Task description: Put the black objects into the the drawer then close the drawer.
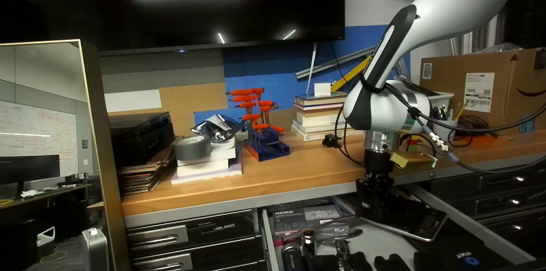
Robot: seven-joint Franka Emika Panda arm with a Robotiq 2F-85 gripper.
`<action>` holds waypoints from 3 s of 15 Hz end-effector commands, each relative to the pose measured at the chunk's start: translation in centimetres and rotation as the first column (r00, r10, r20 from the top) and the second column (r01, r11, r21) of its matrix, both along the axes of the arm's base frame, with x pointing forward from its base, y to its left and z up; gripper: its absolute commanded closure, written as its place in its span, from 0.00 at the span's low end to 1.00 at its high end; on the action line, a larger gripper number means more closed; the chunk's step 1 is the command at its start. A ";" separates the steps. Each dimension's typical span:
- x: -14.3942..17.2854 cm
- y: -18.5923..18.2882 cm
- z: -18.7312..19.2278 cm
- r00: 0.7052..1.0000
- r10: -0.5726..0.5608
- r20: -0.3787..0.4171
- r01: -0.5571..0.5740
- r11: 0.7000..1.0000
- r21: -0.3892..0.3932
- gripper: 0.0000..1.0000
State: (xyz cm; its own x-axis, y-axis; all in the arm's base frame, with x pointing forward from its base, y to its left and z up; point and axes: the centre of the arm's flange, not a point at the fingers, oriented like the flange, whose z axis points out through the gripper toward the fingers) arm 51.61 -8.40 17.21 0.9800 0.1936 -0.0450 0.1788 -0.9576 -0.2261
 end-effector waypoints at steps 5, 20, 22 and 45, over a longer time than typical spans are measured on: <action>-3.3 0.8 -0.1 0.997 0.037 0.075 -0.032 0.997 -0.069 0.86; -5.9 1.7 -2.4 0.997 0.039 0.066 -0.035 0.998 -0.053 0.86; -5.9 1.9 -2.6 0.997 0.038 0.064 -0.035 0.998 -0.051 0.86; -4.3 1.8 0.0 0.988 -0.012 0.151 0.025 0.997 -0.080 0.00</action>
State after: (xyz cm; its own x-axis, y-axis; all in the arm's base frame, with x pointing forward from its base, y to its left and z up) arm 46.65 -6.25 14.37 0.9780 0.2044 0.0424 0.2085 -0.9664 -0.1503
